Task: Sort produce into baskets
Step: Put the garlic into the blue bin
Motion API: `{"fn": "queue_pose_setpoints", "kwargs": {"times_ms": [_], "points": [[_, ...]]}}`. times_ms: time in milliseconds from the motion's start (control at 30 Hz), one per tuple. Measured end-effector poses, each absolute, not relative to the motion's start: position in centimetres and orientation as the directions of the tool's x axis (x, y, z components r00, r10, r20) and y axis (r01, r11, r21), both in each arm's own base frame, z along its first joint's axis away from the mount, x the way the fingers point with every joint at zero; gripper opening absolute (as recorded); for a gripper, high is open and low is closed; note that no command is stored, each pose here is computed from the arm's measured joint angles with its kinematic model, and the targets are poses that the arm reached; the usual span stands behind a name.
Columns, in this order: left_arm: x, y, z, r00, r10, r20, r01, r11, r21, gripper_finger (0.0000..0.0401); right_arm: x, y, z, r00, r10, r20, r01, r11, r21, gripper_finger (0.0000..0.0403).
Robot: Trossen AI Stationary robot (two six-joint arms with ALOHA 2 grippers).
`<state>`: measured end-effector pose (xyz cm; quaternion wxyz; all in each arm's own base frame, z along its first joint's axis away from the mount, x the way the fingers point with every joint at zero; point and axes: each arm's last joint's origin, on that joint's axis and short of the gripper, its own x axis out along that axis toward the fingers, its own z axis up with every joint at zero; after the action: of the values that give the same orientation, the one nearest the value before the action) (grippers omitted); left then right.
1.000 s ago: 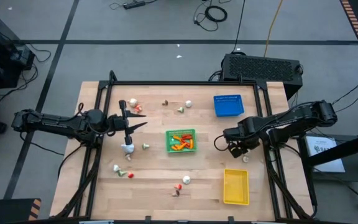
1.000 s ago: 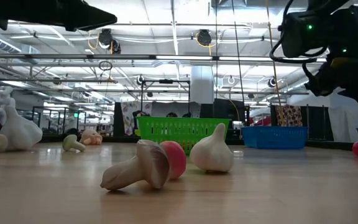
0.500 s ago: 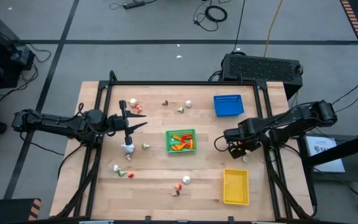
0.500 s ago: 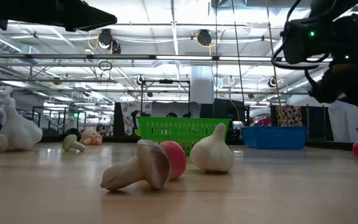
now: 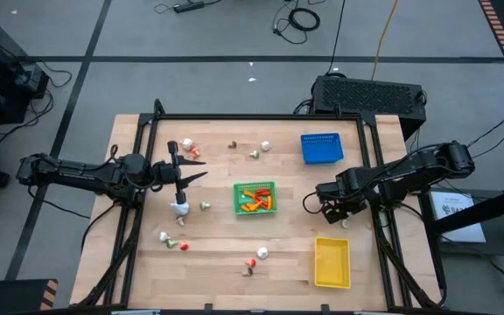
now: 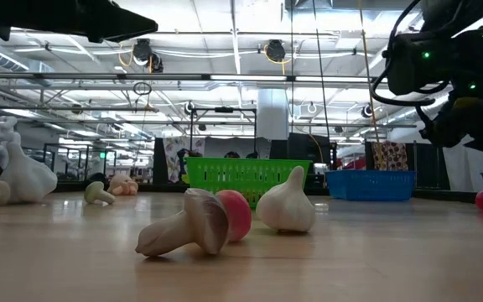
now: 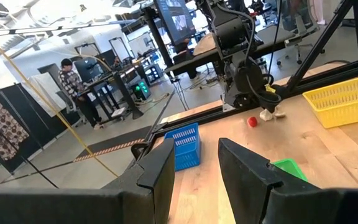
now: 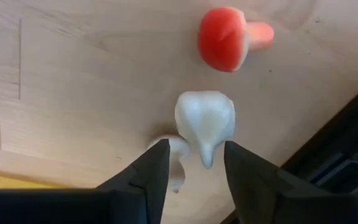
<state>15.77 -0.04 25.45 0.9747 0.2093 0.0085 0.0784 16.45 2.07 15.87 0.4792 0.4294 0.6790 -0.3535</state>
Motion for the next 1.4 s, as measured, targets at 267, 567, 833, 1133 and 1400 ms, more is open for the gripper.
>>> {"fn": "queue_pose_setpoints", "kwargs": {"times_ms": [267,567,833,1133,1400], "points": [[15.8,0.0,25.4,0.988,0.156,0.016,-0.149,0.9,0.409,0.0132,16.4,2.1,15.9,-0.173,0.248,-0.953,0.923,0.378,-0.069,0.0084],[15.8,0.0,25.4,0.988,0.156,0.016,-0.149,0.9,0.409,0.0132,16.4,2.1,15.9,-0.173,0.244,-0.954,0.908,0.415,-0.058,0.0007],[15.8,0.0,25.5,0.988,0.156,0.016,-0.149,0.9,0.409,0.0132,17.9,2.1,17.8,-0.103,0.248,-0.963,0.884,0.467,0.026,0.0002],[15.8,0.0,25.6,0.987,0.156,0.029,-0.154,0.9,0.407,0.0132,20.5,0.3,23.4,0.035,0.103,-0.994,0.853,0.515,0.084,0.0001],[15.8,0.0,25.8,0.986,0.156,0.052,-0.164,0.898,0.409,0.0132,20.7,-5.0,24.8,0.063,-0.199,-0.978,0.864,0.501,-0.047,0.0]]}}
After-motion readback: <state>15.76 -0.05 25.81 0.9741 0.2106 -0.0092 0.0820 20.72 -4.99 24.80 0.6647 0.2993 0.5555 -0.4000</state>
